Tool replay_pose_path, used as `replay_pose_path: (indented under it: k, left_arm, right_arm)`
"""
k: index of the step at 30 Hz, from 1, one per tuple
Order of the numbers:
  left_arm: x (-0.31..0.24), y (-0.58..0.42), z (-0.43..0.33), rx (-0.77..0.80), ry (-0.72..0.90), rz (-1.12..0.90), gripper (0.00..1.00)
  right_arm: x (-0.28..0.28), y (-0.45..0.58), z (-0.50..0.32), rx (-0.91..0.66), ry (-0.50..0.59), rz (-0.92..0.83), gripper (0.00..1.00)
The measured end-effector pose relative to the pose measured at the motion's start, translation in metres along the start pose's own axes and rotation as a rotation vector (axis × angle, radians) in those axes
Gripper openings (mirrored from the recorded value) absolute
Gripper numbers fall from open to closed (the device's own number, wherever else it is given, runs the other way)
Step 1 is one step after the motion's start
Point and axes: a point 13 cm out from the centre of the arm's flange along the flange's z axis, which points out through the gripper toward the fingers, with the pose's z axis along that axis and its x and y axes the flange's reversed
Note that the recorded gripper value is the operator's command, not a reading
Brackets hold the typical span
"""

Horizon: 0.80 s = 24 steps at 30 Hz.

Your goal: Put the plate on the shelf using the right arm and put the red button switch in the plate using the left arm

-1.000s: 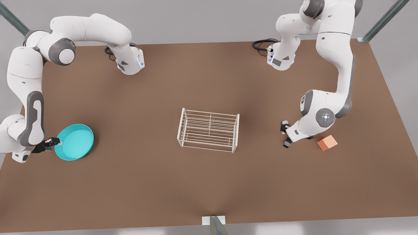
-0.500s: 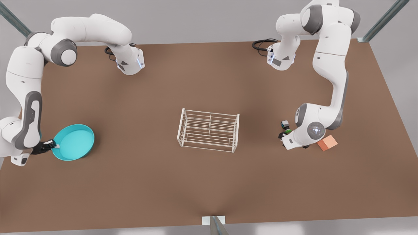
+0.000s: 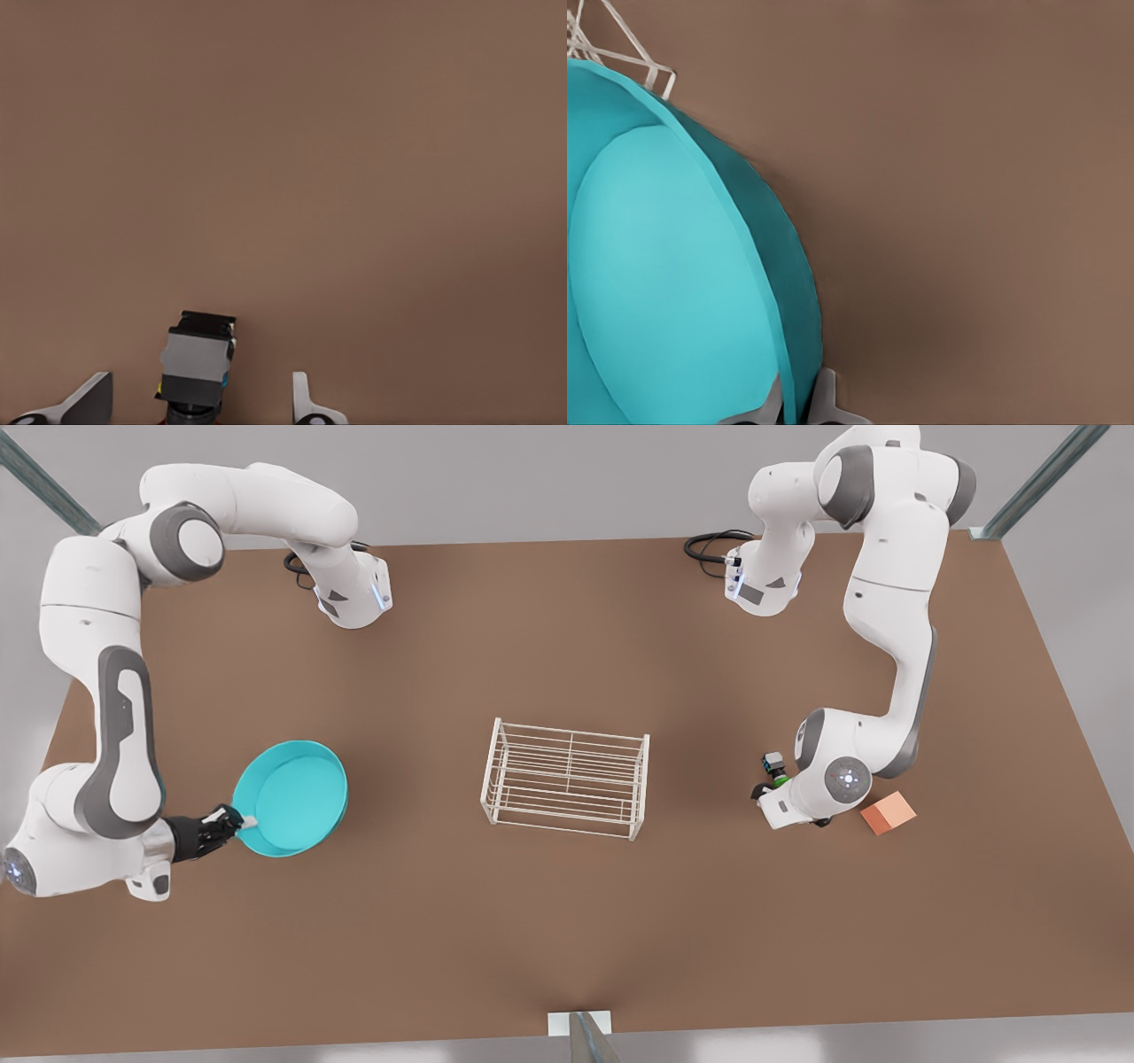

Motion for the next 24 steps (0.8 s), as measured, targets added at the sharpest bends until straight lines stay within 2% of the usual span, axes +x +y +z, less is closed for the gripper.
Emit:
replay_pose_path:
  k: [8,12,15,19,24]
  left_arm:
    - [0.018,0.004,0.030,-0.007,-0.002,0.000,0.98]
    - [0.023,0.005,0.015,-0.027,-0.033,0.008,0.98]
    - [0.034,0.004,0.026,-0.031,-0.040,0.013,0.98]
    - [0.023,0.006,0.029,-0.041,-0.082,0.019,0.98]
    - [0.017,0.011,0.032,-0.048,-0.110,0.020,0.98]
  right_arm:
    - [-0.068,0.103,0.013,-0.049,0.028,0.055,0.19]
    - [-0.097,0.157,0.020,-0.058,0.041,0.093,0.19]
    - [-0.126,0.210,0.041,-0.023,0.081,0.099,0.19]
    - [-0.160,0.278,0.073,0.043,0.112,0.128,0.19]
    - [-0.190,0.335,0.107,0.090,0.094,0.230,0.19]
